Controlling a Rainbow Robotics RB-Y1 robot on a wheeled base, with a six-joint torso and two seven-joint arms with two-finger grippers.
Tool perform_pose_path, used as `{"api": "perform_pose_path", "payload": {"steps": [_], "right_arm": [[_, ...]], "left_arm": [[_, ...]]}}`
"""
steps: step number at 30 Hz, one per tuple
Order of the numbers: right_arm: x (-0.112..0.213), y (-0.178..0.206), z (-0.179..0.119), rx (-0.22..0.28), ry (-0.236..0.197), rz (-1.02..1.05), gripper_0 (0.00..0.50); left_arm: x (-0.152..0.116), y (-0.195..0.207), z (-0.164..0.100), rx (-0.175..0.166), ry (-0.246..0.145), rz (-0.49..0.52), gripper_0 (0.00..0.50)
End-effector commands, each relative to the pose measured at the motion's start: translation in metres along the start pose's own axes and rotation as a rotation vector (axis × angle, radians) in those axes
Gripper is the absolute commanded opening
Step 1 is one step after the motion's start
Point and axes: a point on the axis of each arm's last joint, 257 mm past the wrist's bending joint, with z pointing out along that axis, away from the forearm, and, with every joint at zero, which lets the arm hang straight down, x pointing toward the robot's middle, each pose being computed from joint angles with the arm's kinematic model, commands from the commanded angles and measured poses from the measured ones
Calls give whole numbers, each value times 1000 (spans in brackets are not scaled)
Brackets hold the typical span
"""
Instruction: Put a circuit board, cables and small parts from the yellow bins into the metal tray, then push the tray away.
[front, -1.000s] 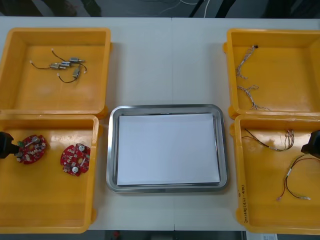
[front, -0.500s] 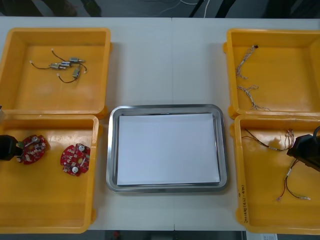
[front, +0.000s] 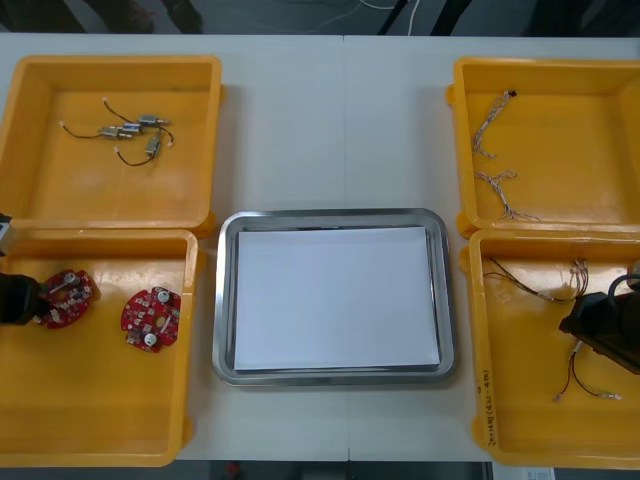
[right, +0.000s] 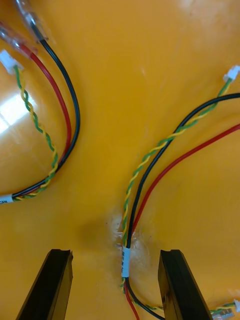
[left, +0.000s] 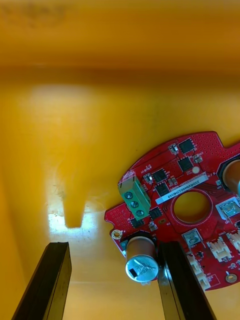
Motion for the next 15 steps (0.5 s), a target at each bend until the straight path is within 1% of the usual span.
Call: {"api": "perform_pose_path", "payload": {"steps": [1, 2, 3, 5, 6, 7, 8, 9, 15], "right_arm": [[22, -3, 10, 12, 34, 19, 500], [24, -4, 11, 13, 37, 18, 500], [25, -5, 12, 15, 40, 19, 500], [27, -5, 12, 15, 41, 20, 500], [28, -6, 13, 16, 43, 21, 500], [29, -7, 14, 17, 42, 21, 500], [30, -7, 15, 17, 40, 19, 500], [30, -7, 16, 17, 35, 17, 500], [30, -10, 19, 24, 22, 16, 500]], "left_arm": [[-19, 12, -10, -48, -33, 60, 500], [-19, 12, -10, -46, -34, 57, 500], [-19, 12, -10, -45, -34, 57, 488], [-18, 11, -9, -43, -34, 53, 401], [-18, 11, -9, -42, -34, 53, 255], [-18, 11, -9, -43, -33, 53, 98], [-18, 11, -9, -42, -31, 52, 32], [-18, 10, -9, -39, -32, 50, 0], [-17, 9, -9, -34, -31, 38, 0]]}}
